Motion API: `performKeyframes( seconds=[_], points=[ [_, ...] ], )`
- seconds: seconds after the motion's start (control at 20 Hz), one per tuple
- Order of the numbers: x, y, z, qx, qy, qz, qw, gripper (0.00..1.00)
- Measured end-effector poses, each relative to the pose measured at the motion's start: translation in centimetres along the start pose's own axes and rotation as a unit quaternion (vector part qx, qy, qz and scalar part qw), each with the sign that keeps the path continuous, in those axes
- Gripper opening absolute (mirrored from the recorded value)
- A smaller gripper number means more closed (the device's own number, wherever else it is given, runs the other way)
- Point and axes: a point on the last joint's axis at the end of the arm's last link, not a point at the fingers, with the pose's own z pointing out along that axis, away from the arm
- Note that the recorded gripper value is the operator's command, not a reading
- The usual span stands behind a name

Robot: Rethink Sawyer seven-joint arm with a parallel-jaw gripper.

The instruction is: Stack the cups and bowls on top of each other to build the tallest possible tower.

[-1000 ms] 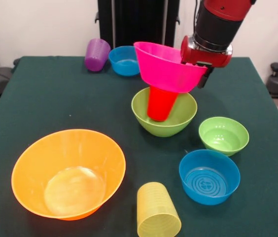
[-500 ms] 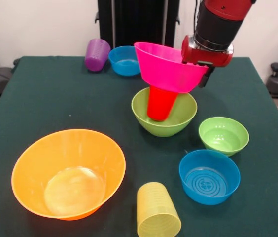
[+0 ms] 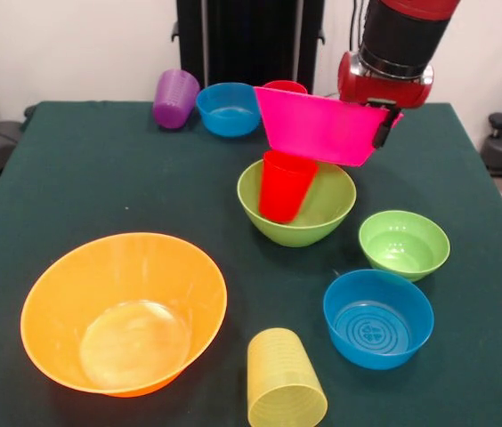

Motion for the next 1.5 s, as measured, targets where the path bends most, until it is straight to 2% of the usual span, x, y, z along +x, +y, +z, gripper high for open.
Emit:
performKeyframes(
  seconds=[0.25,0.7,0.75,1.5],
  points=[
    [-0.5,-0.5,-1.2,-0.007,-0.007,0.007,0.9999,1.0],
    [-0.6,-1.2,-1.2,-0.008,-0.006,0.012,0.9999,1.0],
    [-0.5,-1.2,-1.1,-0.009,-0.005,0.013,0.9999,0.0],
    [-0.5,-1.5,-1.9,-0.009,-0.004,0.014,0.9999,0.0]
  ],
)
